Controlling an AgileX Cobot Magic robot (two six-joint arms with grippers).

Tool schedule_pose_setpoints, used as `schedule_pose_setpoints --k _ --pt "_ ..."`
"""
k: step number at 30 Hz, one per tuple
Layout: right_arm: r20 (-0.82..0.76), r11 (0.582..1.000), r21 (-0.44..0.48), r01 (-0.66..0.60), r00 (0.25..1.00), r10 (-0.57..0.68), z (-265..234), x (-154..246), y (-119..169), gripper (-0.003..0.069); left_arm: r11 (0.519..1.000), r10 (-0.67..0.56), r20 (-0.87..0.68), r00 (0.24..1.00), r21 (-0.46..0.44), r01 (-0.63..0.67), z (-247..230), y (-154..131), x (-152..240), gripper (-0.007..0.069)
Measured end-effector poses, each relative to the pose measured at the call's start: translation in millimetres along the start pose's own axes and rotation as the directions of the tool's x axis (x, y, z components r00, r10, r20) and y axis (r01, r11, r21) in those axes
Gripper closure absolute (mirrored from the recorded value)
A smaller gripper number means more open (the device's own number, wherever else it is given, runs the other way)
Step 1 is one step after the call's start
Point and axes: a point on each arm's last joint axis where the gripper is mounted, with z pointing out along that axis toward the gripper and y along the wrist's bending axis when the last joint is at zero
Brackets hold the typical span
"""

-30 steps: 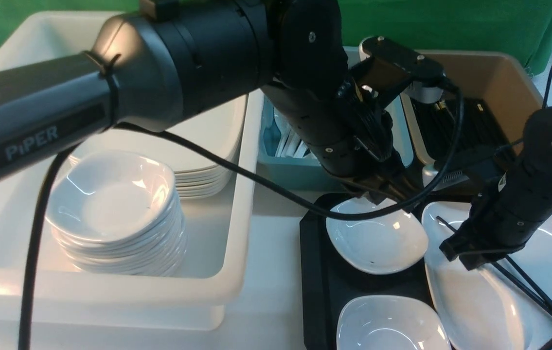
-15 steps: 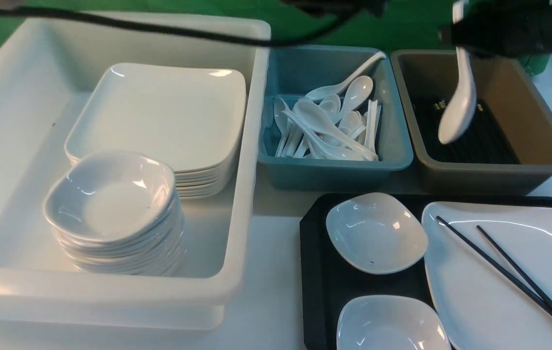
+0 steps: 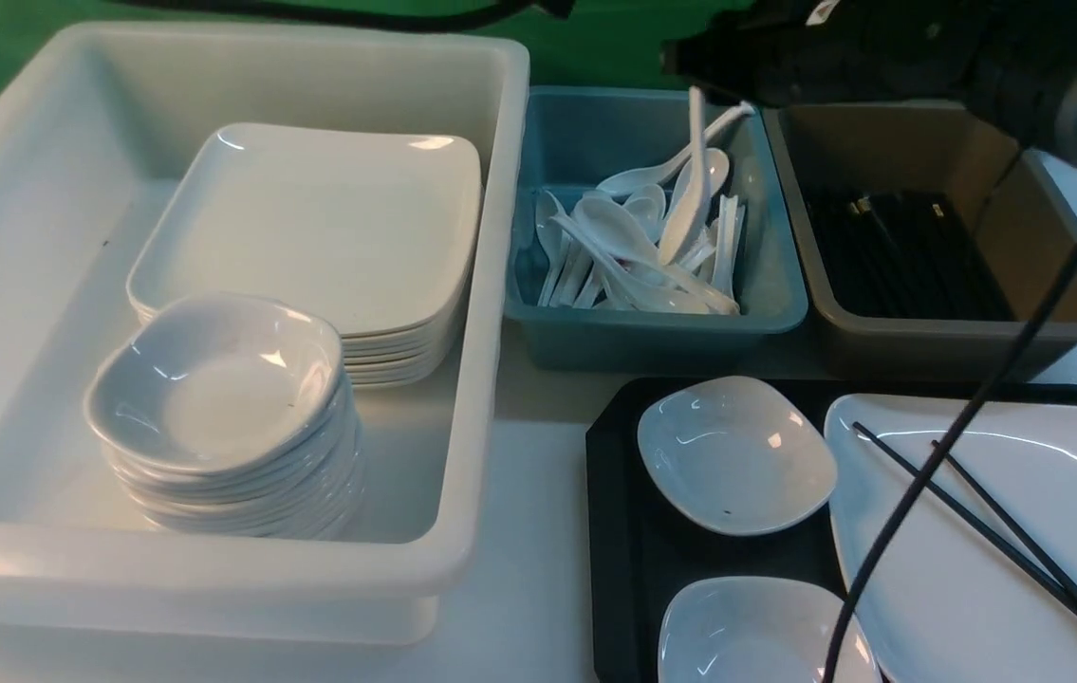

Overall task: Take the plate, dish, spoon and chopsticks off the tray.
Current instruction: Use the right arm to grab a pair of chopsticks from the plate

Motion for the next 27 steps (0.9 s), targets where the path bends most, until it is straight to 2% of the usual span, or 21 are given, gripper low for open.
schedule_pose_setpoints --k 2,4,6,7,10,11,13,15,16,18,20,21,24,26,27 --pt "-0.075 1.0 -0.016 0.004 0.997 -0.005 0 5 2 0.0205 1.0 0.014 -0.043 0.999 0.02 -0.013 0 -2 4 0.0624" --pt "-0.136 0.999 -0.028 0.02 0.99 -0.024 -5 7 4 0.0148 0.999 0.035 -0.066 0.997 0.04 -0.032 0 -3 6 0.0624" --pt "-0.222 0.998 -0.04 0.05 0.973 -0.058 -16 7 4 0.0132 0.996 0.05 -0.086 0.995 0.072 -0.044 -1 -6 8 0.0624" --pt "-0.306 0.996 -0.047 0.081 0.948 -0.091 -33 6 4 0.0147 0.993 0.073 -0.102 0.992 0.104 -0.062 -1 -8 10 0.0624" --pt "-0.462 0.987 -0.032 0.157 0.873 -0.154 -79 -1 -4 0.0302 0.979 0.127 -0.142 0.982 0.179 -0.101 2 -18 15 0.0624" --pt "-0.527 0.985 -0.026 0.172 0.835 -0.159 -96 -1 -9 0.0404 0.971 0.155 -0.164 0.974 0.204 -0.12 5 -24 17 0.0624" --pt "-0.601 0.985 0.0 0.171 0.788 -0.137 -122 -2 -20 0.055 0.957 0.201 -0.198 0.959 0.248 -0.15 15 -41 22 0.0624" --pt "-0.63 0.988 0.03 0.154 0.77 -0.101 -138 3 -33 0.0603 0.942 0.242 -0.227 0.943 0.289 -0.172 28 -61 29 0.0624" --pt "-0.639 0.988 0.032 0.151 0.763 -0.096 -138 6 -35 0.0609 0.94 0.247 -0.235 0.94 0.294 -0.173 31 -63 30 0.0624" --pt "-0.688 0.989 0.063 0.131 0.724 -0.052 -147 26 -51 0.0616 0.914 0.305 -0.269 0.914 0.352 -0.201 48 -91 41 0.0624" --pt "-0.764 0.99 0.094 0.106 0.645 0.003 -151 59 -69 0.0564 0.89 0.355 -0.302 0.885 0.399 -0.221 65 -116 53 0.0624" --pt "-0.77 0.99 0.095 0.106 0.638 0.006 -151 62 -70 0.0555 0.888 0.358 -0.307 0.882 0.403 -0.22 68 -118 54 0.0624" --pt "-0.84 0.988 0.13 0.086 0.539 0.064 -152 102 -87 0.0378 0.863 0.401 -0.342 0.85 0.453 -0.225 85 -143 68 0.0624" --pt "-0.852 0.986 0.137 0.091 0.519 0.071 -149 123 -92 0.0258 0.854 0.419 -0.367 0.83 0.47 -0.224 98 -153 77 0.0624" --pt "-0.852 0.986 0.138 0.093 0.519 0.071 -147 129 -93 0.0226 0.852 0.424 -0.372 0.826 0.474 -0.223 101 -155 80 0.0624"
